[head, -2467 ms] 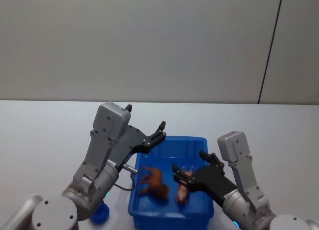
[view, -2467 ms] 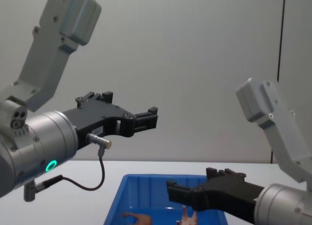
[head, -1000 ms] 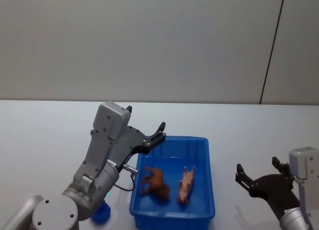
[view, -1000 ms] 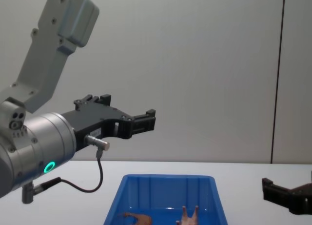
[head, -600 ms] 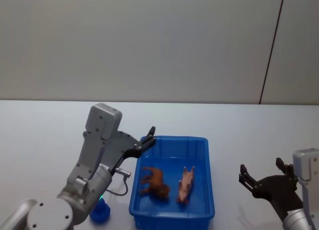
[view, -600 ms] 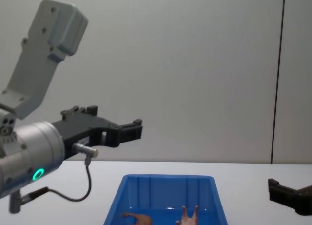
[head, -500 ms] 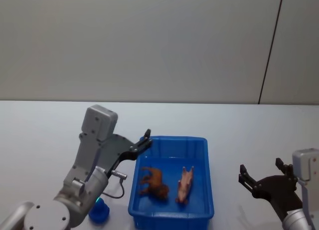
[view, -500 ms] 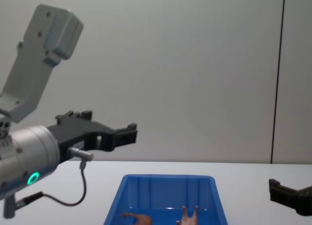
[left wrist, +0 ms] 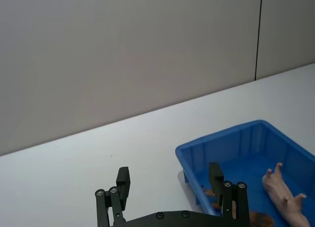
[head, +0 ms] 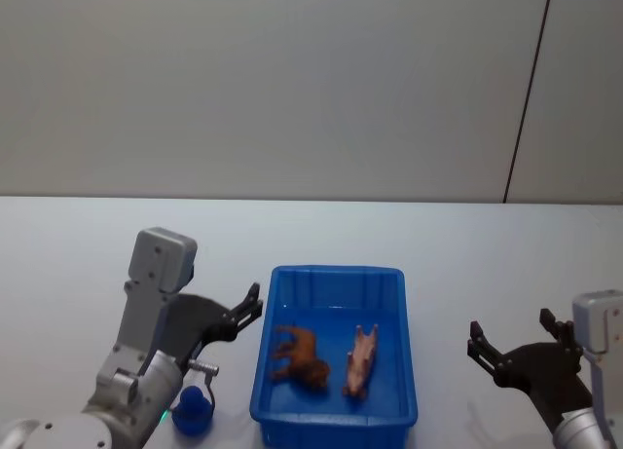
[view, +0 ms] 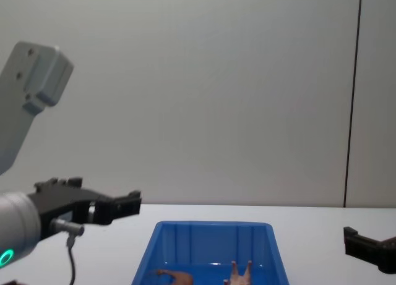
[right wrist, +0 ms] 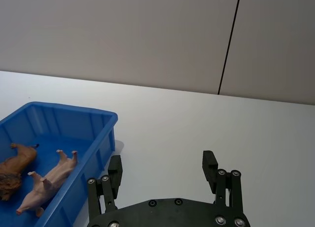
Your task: Pick up the two dolls from the table and place them into the box.
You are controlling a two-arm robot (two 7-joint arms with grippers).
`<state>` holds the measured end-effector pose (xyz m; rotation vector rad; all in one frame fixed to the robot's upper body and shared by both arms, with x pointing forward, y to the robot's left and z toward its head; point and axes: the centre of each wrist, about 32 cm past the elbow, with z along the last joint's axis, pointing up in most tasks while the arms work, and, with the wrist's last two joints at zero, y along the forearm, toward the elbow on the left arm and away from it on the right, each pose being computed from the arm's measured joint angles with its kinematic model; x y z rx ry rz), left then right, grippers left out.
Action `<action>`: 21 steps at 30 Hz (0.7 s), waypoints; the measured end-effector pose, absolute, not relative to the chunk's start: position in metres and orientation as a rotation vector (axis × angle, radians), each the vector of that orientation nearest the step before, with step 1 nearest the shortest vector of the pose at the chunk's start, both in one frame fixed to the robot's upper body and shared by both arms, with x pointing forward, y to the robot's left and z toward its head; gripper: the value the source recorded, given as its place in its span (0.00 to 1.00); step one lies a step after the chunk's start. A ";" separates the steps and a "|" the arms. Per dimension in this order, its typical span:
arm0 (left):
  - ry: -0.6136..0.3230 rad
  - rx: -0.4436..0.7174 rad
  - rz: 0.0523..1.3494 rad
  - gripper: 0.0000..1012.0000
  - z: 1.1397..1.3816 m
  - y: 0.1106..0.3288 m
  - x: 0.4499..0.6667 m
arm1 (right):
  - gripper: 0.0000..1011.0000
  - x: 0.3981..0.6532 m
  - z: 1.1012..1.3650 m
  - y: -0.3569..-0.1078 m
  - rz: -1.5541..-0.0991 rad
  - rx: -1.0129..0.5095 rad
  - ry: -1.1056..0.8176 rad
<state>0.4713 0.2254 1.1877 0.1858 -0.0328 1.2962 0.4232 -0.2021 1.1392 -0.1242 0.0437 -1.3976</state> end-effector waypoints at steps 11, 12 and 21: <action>0.062 0.233 1.338 0.99 1.176 0.235 0.458 | 0.99 0.423 1.139 -0.203 -1.399 -0.125 0.043; 0.062 0.233 1.338 0.99 1.176 0.235 0.458 | 0.99 0.423 1.139 -0.203 -1.399 -0.125 0.043; 0.127 0.260 1.353 0.99 1.167 0.240 0.449 | 0.99 0.423 1.139 -0.203 -1.400 -0.125 0.043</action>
